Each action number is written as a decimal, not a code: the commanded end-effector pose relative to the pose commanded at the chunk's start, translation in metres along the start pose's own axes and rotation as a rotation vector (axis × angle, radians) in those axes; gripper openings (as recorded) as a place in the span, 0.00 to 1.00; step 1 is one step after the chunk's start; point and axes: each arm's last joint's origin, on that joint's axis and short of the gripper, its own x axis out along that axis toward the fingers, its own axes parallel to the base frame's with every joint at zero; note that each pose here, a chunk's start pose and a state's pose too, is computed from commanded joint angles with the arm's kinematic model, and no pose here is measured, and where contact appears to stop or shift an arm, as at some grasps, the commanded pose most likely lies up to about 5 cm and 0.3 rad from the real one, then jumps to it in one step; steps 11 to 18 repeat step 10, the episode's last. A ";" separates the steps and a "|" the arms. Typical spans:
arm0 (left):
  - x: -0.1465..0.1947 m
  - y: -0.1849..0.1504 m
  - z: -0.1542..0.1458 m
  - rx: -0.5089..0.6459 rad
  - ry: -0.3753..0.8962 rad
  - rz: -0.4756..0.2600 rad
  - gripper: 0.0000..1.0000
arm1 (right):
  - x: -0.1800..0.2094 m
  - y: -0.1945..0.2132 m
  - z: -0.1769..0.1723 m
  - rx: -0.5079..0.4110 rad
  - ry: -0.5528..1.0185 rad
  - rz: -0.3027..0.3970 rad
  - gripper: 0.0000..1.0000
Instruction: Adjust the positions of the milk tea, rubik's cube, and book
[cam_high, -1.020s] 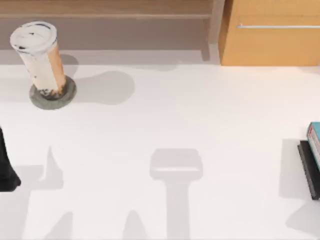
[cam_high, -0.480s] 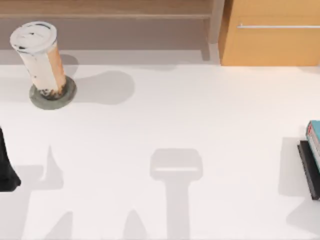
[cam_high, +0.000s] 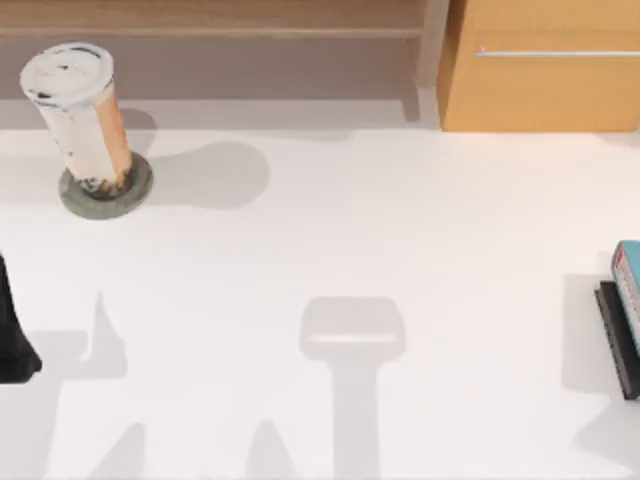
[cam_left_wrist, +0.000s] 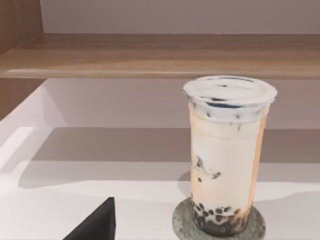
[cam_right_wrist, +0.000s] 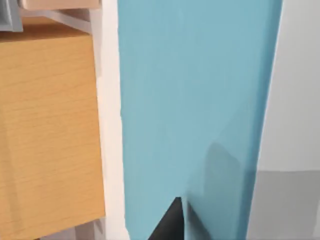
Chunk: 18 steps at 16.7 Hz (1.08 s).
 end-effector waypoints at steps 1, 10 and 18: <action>0.000 0.000 0.000 0.000 0.000 0.000 1.00 | 0.000 0.000 0.000 0.000 0.000 0.000 0.75; 0.000 0.000 0.000 0.000 0.000 0.000 1.00 | 0.000 0.000 0.000 0.000 0.000 0.000 1.00; 0.000 0.000 0.000 0.000 0.000 0.000 1.00 | 0.000 0.000 0.000 0.000 0.000 0.000 1.00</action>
